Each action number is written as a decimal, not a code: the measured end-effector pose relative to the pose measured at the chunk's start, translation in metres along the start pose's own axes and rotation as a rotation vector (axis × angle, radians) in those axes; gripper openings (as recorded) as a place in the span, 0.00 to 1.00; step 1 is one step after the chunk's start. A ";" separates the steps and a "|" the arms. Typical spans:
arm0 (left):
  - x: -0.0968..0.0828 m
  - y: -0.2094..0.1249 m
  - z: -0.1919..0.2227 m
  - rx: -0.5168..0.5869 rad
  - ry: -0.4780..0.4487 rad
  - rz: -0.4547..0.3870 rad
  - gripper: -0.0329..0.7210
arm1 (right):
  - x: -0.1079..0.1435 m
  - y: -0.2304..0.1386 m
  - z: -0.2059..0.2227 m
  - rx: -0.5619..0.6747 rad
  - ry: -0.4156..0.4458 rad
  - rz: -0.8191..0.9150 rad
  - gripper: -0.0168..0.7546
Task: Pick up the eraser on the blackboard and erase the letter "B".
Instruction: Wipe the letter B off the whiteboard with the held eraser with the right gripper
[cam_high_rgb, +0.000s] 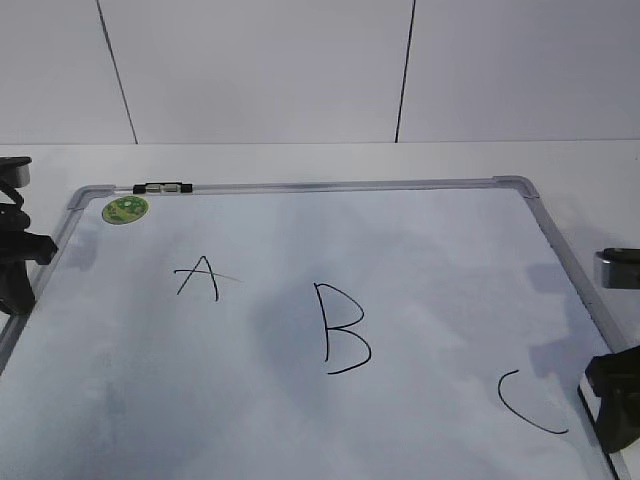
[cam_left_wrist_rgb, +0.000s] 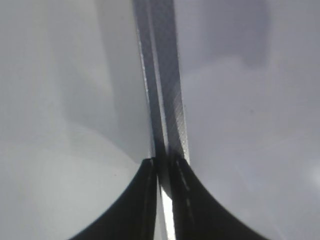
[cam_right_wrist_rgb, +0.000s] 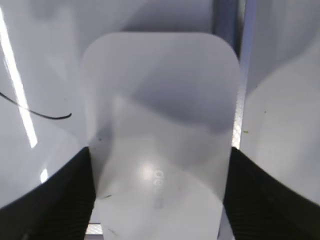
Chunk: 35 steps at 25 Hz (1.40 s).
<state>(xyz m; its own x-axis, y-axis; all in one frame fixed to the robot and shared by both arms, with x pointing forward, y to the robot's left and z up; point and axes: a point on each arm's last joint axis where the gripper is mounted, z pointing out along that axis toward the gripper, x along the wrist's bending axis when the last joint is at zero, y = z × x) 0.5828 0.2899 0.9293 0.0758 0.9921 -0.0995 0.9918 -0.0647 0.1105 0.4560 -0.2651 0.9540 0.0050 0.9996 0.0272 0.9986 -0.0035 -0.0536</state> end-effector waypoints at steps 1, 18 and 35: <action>0.000 0.000 0.000 0.000 0.000 0.000 0.11 | 0.000 0.000 0.000 0.000 -0.001 -0.001 0.71; 0.000 0.000 0.000 -0.002 0.000 0.002 0.11 | 0.005 0.013 -0.034 0.059 0.011 0.001 0.70; 0.000 0.000 0.000 -0.002 0.000 0.002 0.11 | 0.023 0.088 -0.109 -0.184 0.097 -0.009 0.70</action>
<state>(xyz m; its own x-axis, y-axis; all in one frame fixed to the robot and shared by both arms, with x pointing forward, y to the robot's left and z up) 0.5829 0.2900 0.9293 0.0778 0.9920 -0.0990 0.9914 -0.0666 0.1123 0.5502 -0.2449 1.0591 -0.0080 0.9923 0.1236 0.9914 -0.0082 0.1303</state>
